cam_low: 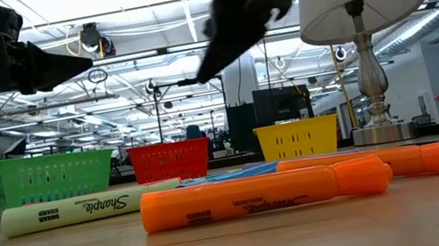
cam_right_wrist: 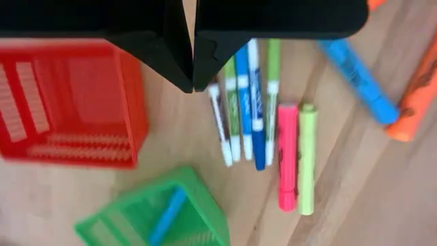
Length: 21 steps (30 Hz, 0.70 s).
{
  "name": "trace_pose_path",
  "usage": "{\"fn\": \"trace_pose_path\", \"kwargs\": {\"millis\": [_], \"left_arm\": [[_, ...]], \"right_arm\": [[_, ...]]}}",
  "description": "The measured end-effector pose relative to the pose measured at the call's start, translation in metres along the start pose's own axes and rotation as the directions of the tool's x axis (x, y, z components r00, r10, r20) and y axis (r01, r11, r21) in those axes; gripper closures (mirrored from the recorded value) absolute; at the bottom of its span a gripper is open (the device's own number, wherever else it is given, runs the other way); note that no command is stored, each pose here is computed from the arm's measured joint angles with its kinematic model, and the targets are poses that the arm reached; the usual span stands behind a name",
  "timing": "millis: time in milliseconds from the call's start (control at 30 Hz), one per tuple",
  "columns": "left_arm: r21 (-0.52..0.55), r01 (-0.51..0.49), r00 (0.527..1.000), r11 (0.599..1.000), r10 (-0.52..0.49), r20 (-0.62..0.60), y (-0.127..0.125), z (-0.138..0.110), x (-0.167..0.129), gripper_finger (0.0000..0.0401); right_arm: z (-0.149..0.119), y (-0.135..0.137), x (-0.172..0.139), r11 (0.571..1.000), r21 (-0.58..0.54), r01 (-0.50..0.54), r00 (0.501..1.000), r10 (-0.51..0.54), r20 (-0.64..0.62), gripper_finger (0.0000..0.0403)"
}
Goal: Pick & Place Markers
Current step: Put the bottom green marker pen into the left red bin
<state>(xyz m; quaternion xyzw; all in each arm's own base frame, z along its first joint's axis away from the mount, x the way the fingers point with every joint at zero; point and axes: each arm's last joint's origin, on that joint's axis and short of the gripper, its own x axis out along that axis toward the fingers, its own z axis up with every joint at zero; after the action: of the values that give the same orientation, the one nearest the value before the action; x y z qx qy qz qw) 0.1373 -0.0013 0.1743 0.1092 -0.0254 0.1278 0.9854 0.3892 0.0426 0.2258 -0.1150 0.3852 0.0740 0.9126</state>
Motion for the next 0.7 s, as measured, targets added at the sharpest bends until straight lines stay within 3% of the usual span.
{"fn": "trace_pose_path", "kwargs": {"millis": [133,267,567,700], "left_arm": [[0.035,-0.011,1.0,0.999,0.011,0.002,0.0,0.0,0.0,0.0364],[0.04,-0.048,0.999,0.998,0.048,-0.006,0.002,0.0,0.0,0.0364],[0.015,-0.051,0.999,0.999,0.051,-0.013,0.002,0.0,0.0,0.0364],[-0.004,-0.051,0.999,0.999,0.051,-0.012,0.001,0.0,0.0,0.0364]], "right_arm": [[0.006,-0.005,0.028,0.984,-0.01,-0.177,0.984,0.177,-0.014,0.0403],[-0.007,0.001,0.052,0.98,-0.038,-0.193,0.978,0.19,-0.087,0.0403],[-0.007,0.031,0.057,0.949,-0.098,-0.3,0.951,0.29,-0.105,0.0396],[-0.005,0.038,0.057,0.967,-0.092,-0.238,0.968,0.227,-0.109,0.0365]]}}
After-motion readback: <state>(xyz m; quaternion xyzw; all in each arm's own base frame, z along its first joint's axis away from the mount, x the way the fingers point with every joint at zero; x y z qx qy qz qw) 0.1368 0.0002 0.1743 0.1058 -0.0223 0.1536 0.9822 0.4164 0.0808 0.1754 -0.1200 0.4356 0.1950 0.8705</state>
